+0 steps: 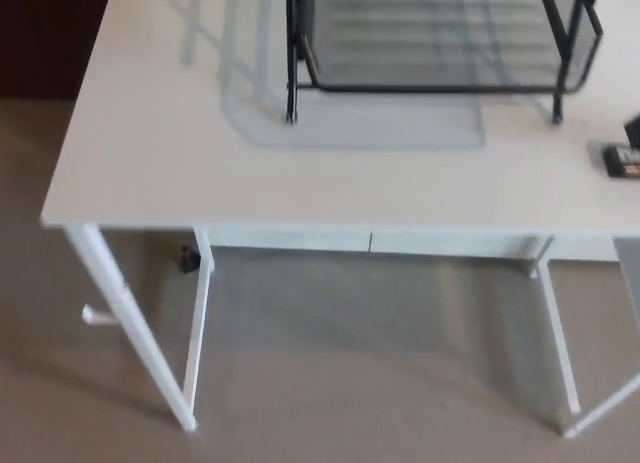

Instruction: The robot walks towards a desk on which a file tray is kept in the middle and a stapler is kept to its right. The robot lifts the stapler using its right hand and places it on the file tray.

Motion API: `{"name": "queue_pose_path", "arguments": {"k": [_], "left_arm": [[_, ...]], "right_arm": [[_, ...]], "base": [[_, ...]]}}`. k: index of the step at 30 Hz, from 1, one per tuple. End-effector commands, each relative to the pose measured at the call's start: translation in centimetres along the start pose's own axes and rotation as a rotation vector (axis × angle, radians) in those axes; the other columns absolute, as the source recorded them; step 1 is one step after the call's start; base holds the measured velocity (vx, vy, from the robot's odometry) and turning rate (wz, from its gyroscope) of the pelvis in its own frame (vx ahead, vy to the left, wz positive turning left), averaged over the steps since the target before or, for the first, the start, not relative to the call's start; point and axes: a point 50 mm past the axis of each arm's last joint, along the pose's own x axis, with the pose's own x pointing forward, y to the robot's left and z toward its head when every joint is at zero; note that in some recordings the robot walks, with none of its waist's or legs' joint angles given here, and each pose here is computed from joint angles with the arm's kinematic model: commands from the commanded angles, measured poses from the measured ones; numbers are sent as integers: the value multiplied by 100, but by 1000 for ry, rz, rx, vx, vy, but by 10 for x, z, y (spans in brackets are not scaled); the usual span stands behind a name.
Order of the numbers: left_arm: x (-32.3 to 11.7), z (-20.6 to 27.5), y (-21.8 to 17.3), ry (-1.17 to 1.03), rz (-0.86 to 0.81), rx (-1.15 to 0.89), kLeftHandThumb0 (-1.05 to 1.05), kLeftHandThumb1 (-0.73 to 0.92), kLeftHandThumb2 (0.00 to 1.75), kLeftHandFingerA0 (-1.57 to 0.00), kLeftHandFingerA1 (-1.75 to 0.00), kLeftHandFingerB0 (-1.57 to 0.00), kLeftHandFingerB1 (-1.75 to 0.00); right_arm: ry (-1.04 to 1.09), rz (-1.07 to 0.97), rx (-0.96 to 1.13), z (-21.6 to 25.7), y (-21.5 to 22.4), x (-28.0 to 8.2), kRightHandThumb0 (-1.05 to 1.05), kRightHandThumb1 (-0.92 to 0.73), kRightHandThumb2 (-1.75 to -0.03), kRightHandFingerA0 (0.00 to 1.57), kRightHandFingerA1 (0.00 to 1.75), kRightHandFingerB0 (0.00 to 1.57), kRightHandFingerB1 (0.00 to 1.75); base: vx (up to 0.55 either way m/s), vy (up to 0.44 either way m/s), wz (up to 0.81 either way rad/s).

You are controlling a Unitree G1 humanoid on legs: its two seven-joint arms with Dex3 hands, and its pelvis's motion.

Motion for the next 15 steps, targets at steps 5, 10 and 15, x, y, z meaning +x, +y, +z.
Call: {"name": "queue_pose_path", "arguments": {"k": [5,10,15], "left_arm": [[0,-2,2,10,6,7,-88,75,90,-53,-90,-23,-72],[0,-4,1,10,6,-25,-84,58,118,-56,-85,-17,-66],[0,-3,1,11,3,-22,-85,58,118,-56,-85,-20,-68]], "right_arm": [[10,-79,2,-4,-5,-1,-97,-57,-90,62,55,31,43],[7,-63,56,-5,-6,-2,-80,-60,-59,50,42,39,36],[10,-29,20,-1,-7,0,-77,-48,-93,43,61,16,42]], "base": [[412,-146,37],[287,-55,12],[229,93,-20]]}}
